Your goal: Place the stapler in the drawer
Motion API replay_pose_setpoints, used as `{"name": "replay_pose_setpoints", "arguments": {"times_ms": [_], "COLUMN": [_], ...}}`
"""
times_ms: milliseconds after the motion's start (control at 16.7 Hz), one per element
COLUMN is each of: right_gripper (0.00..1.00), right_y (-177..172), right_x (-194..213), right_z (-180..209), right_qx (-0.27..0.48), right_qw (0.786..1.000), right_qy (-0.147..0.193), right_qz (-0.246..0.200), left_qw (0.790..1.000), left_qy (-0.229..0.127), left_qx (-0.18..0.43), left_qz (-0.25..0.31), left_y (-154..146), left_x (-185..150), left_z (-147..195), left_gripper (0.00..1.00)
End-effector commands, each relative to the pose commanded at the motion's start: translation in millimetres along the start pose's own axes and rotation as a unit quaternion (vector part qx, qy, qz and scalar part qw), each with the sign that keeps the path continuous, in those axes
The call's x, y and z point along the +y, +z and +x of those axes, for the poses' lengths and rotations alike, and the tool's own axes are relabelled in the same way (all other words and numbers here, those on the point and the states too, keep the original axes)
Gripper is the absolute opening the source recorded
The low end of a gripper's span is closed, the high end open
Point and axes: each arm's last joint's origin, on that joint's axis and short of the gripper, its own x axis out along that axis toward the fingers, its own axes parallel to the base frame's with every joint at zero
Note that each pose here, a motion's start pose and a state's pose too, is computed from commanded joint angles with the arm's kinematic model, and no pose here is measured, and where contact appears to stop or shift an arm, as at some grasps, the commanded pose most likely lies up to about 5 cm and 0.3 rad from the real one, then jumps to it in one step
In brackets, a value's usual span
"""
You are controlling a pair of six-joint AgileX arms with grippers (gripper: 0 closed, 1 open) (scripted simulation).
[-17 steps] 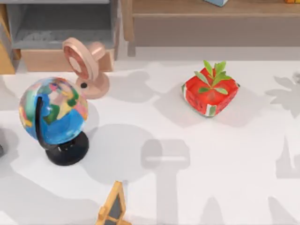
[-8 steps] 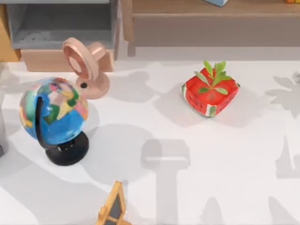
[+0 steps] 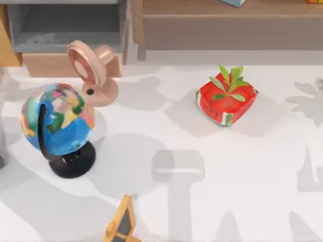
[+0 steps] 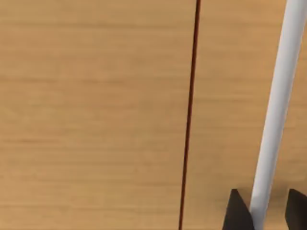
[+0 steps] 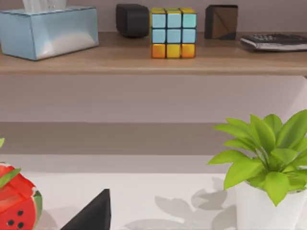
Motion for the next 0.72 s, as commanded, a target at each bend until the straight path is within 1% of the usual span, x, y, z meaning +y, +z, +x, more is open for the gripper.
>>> {"name": "replay_pose_setpoints", "arguments": {"times_ms": [360, 420, 720], "right_gripper": [1.00, 1.00, 1.00], "right_y": [0.0, 0.0, 0.0], "right_x": [0.0, 0.0, 0.0], "right_z": [0.0, 0.0, 0.0], "right_qx": [0.000, 0.000, 0.000], "right_qw": [1.000, 1.000, 1.000], "right_qy": [0.000, 0.000, 0.000], "right_qz": [0.000, 0.000, 0.000], "left_qw": [1.000, 1.000, 1.000], "left_qy": [0.000, 0.000, 0.000], "left_qx": [0.000, 0.000, 0.000], "left_qz": [0.000, 0.000, 0.000], "left_y": [0.0, 0.0, 0.0], "left_x": [0.0, 0.0, 0.0], "left_z": [0.0, 0.0, 0.0], "left_gripper": [0.98, 1.00, 1.00]}}
